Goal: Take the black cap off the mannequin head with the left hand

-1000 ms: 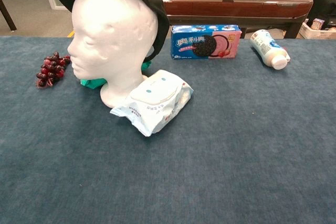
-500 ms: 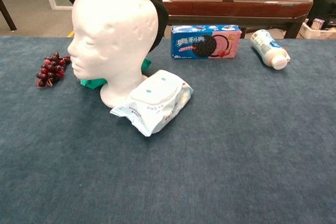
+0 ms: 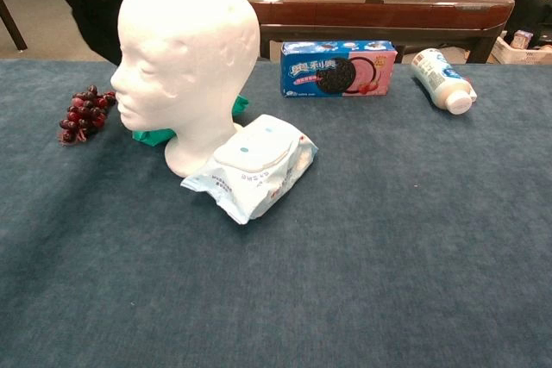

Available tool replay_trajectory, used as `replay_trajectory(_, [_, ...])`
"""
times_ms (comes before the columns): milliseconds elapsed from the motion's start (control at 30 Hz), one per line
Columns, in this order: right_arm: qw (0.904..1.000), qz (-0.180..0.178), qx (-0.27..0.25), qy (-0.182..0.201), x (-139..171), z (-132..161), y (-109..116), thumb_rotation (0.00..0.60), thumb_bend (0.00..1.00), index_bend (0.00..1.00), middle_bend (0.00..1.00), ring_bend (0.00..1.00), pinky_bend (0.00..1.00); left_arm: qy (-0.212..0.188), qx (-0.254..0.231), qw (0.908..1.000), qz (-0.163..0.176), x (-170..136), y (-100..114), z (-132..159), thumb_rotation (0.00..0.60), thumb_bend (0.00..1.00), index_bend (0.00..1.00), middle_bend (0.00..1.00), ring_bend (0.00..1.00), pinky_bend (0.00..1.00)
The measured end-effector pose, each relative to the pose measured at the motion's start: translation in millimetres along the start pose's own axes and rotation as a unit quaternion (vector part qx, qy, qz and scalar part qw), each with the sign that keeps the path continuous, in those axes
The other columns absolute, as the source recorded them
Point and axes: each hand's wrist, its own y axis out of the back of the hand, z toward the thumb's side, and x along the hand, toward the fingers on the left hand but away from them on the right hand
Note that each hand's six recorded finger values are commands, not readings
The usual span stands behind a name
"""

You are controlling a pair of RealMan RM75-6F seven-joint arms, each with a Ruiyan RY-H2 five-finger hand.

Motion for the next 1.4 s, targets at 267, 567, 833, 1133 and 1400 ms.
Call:
replay_trajectory(267, [1.0000, 0.000, 0.000, 0.000, 0, 0, 0, 0.600, 0.21, 0.26, 0.30, 0.22, 0.48, 0.052, 0.041, 0.9975, 0.026, 1, 4, -48, 0.600, 0.65, 0.63, 0.58, 0.52, 0.67])
replay_trajectory(567, [1.0000, 0.002, 0.004, -0.001, -1, 1, -2, 0.600, 0.21, 0.26, 0.30, 0.22, 0.48, 0.003, 0.147, 0.9878, 0.052, -32, -2, -89, 0.600, 0.65, 0.63, 0.58, 0.52, 0.67])
replay_trajectory(833, [0.9999, 0.006, 0.009, 0.000, -1, 3, -6, 0.600, 0.21, 0.26, 0.30, 0.22, 0.48, -0.044, 0.194, 0.9799, -0.013, -118, -45, -123, 0.600, 0.63, 0.63, 0.59, 0.52, 0.68])
replay_trajectory(1133, [0.9999, 0.009, 0.012, -0.001, -2, 4, -8, 0.600, 0.21, 0.26, 0.30, 0.22, 0.48, -0.021, 0.216, 0.9719, -0.092, -171, -64, -119, 0.600, 0.63, 0.63, 0.49, 0.49, 0.68])
replay_trajectory(1400, [0.9999, 0.010, 0.013, 0.000, -1, 5, -9, 0.600, 0.21, 0.27, 0.30, 0.22, 0.48, -0.008, 0.212, 0.9598, -0.184, -215, -61, -92, 0.600, 0.47, 0.39, 0.33, 0.42, 0.66])
